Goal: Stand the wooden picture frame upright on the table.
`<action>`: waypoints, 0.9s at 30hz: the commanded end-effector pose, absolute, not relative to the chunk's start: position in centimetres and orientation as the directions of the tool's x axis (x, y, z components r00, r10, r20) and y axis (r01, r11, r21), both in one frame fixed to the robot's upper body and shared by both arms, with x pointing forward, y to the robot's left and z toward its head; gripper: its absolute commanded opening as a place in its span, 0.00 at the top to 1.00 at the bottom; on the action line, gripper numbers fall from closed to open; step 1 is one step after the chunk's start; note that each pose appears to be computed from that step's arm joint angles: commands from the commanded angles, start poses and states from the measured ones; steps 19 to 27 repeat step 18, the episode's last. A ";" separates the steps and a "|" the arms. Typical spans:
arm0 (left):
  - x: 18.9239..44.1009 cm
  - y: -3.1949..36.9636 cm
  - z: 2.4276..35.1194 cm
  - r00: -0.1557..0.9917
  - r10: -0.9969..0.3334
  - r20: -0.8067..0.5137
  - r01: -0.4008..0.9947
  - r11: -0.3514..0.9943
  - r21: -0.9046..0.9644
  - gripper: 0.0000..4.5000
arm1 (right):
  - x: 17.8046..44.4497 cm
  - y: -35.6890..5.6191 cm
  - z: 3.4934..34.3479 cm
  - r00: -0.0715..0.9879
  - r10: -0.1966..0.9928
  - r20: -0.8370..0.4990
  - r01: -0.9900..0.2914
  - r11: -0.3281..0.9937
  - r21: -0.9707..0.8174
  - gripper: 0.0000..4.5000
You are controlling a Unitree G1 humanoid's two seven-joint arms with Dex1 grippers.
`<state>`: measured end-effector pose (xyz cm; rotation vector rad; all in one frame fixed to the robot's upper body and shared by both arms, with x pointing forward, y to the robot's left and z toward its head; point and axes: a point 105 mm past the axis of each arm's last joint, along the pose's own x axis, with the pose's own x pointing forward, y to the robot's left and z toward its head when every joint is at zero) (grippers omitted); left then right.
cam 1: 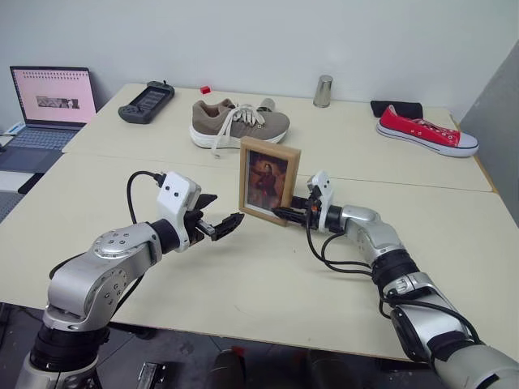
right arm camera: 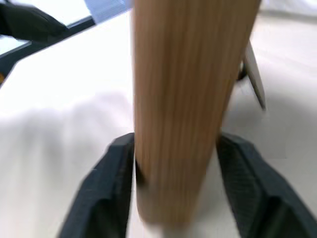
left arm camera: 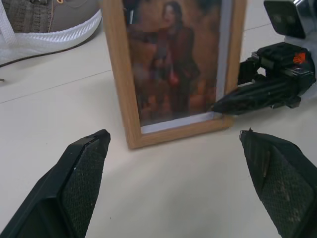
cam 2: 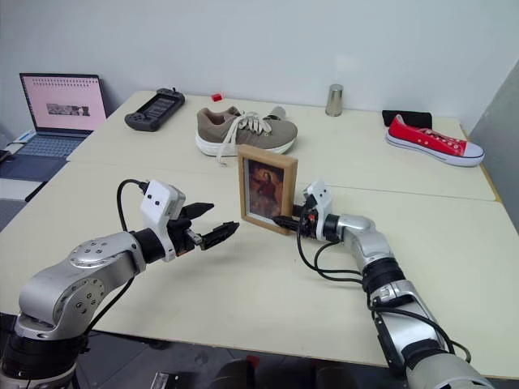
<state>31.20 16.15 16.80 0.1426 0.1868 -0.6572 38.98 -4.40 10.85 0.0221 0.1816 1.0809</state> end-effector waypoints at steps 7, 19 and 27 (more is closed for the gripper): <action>32.2 16.5 18.1 0.782 -0.601 -0.164 0.620 0.777 0.109 0.00 | 37.2 -7.5 11.5 0.489 0.860 -0.148 -0.863 0.501 0.059 0.01; 33.4 21.0 19.6 0.855 -0.502 -0.131 0.515 0.853 0.089 0.00 | 29.9 -13.0 17.3 0.587 0.784 -0.202 -0.809 0.564 -0.165 0.01; 33.4 21.0 19.6 0.855 -0.502 -0.131 0.515 0.853 0.089 0.00 | 29.9 -13.0 17.3 0.587 0.784 -0.202 -0.809 0.564 -0.165 0.01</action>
